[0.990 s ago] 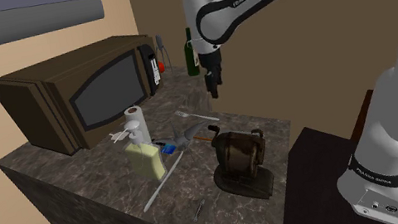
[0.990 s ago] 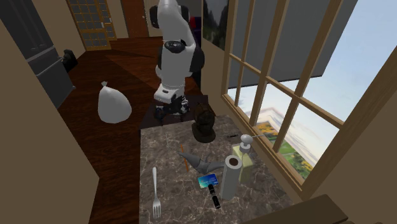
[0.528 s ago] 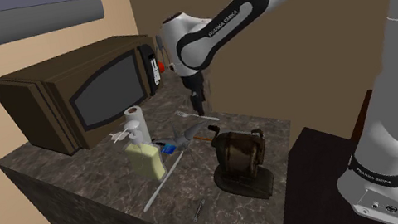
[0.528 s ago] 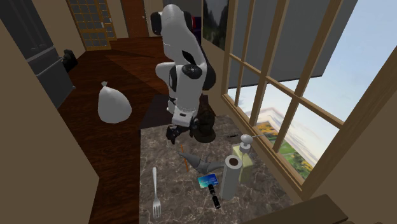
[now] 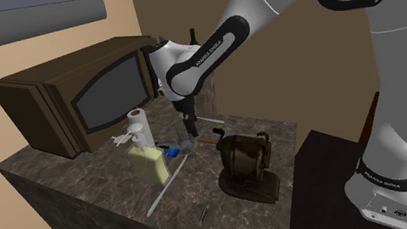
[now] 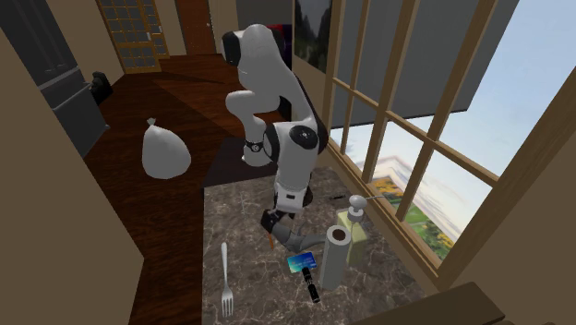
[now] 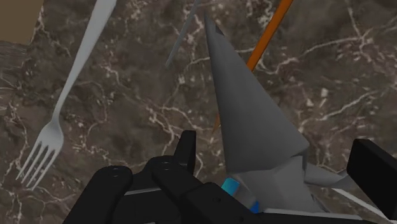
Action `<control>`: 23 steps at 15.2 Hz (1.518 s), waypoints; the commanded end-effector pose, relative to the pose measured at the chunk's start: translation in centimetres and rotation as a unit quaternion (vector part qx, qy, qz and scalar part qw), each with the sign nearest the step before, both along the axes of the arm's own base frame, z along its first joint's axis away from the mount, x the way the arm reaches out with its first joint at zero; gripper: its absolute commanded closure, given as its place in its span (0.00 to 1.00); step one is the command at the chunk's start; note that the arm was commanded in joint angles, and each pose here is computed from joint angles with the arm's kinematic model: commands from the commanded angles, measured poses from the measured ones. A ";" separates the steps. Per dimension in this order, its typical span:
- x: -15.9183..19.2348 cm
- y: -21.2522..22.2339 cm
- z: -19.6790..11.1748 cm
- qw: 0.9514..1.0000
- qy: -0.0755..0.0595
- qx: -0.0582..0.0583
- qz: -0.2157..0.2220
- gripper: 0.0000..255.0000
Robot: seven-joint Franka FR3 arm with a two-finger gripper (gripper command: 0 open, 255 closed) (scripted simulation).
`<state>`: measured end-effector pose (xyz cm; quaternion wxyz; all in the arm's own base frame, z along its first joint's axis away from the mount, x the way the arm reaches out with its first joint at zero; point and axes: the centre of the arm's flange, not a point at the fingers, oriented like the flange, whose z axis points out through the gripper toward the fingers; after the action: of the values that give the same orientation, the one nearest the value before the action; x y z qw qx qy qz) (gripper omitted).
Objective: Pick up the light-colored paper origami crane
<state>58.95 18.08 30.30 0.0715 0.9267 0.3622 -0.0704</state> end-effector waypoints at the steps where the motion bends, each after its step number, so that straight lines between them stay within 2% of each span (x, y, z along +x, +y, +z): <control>1: 0.0 0.3 -1.2 1.000 0.000 0.000 0.002 0.00; 5: 0.0 0.3 -3.6 1.000 0.000 0.000 0.002 0.00; 7: 0.0 0.3 -3.6 1.000 0.000 0.000 0.002 0.00; 8: 0.1 0.3 -3.7 1.000 0.000 0.000 0.002 1.00; 17: 0.0 0.3 -3.6 1.000 0.000 0.000 0.002 1.00; 23: 0.0 0.3 -0.5 1.000 0.000 0.000 0.002 1.00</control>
<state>58.98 18.39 29.22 0.0716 0.9260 0.3641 -0.0703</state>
